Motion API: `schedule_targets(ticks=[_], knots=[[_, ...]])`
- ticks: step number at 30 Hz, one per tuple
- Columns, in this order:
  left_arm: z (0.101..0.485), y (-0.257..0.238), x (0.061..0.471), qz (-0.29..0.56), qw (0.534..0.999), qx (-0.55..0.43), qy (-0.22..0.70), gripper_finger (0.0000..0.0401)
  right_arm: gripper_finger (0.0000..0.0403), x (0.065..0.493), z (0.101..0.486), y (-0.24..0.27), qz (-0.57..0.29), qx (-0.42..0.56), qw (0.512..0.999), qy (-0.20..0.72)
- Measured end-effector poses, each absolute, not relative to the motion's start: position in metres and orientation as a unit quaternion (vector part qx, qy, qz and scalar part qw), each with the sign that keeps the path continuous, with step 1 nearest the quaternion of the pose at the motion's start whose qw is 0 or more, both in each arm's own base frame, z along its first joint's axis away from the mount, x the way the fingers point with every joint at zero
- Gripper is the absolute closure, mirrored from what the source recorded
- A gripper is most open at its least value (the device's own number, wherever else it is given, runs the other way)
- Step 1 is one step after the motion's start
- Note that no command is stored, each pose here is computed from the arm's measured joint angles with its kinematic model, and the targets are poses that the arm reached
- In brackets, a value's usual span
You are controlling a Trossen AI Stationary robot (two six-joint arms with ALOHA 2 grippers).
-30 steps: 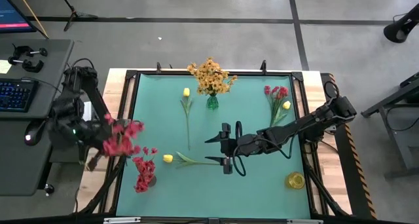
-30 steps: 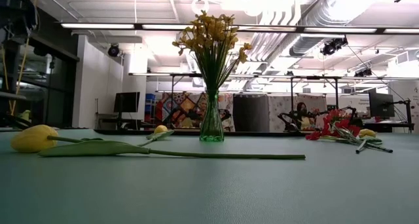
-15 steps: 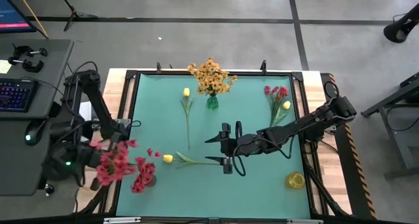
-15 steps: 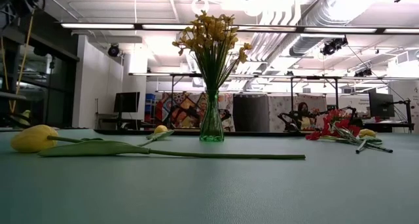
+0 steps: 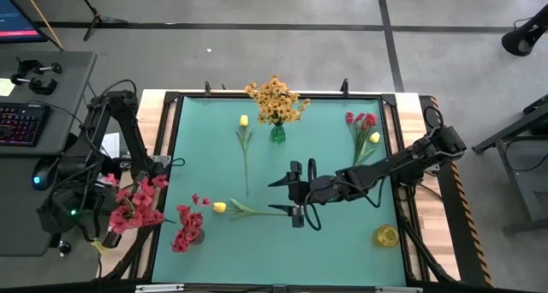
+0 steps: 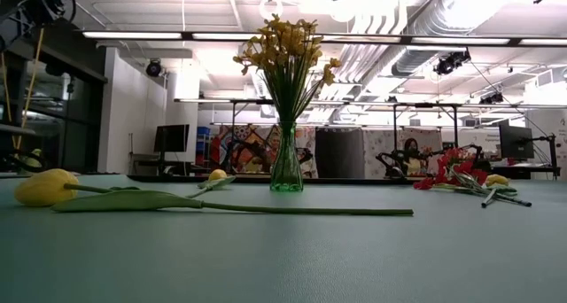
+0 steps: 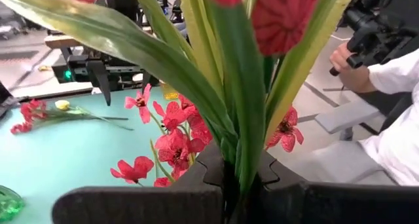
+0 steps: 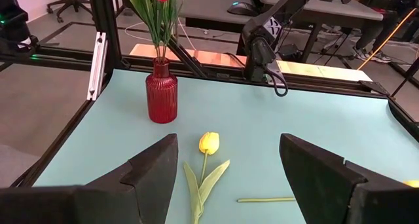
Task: Sort flowers into vase by color
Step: Put the left red flower into the red vase
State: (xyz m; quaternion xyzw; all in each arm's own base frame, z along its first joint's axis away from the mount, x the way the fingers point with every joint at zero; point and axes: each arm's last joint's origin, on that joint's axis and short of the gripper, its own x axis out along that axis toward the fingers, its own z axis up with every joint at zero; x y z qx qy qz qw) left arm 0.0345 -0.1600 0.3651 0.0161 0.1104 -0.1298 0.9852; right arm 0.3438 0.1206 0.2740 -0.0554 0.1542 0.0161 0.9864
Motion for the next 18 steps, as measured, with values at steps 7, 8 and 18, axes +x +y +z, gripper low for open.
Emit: schedule_targets(ticks=[7,8,18], knots=[[0.360,-0.168,0.042,-0.103,0.988,-0.010,0.119,0.0401,0.0146,0.344,0.274,0.121,0.016,-0.055,0.986,0.154],[0.358,-0.170,0.043,-0.098,0.988,-0.008,0.120,0.0401,0.0146,0.344,0.274,0.121,0.016,-0.056,0.986,0.154],[0.357,-0.188,0.059,-0.072,0.992,0.002,0.107,0.0401,0.0147,0.344,0.274,0.120,0.014,-0.055,0.986,0.154]])
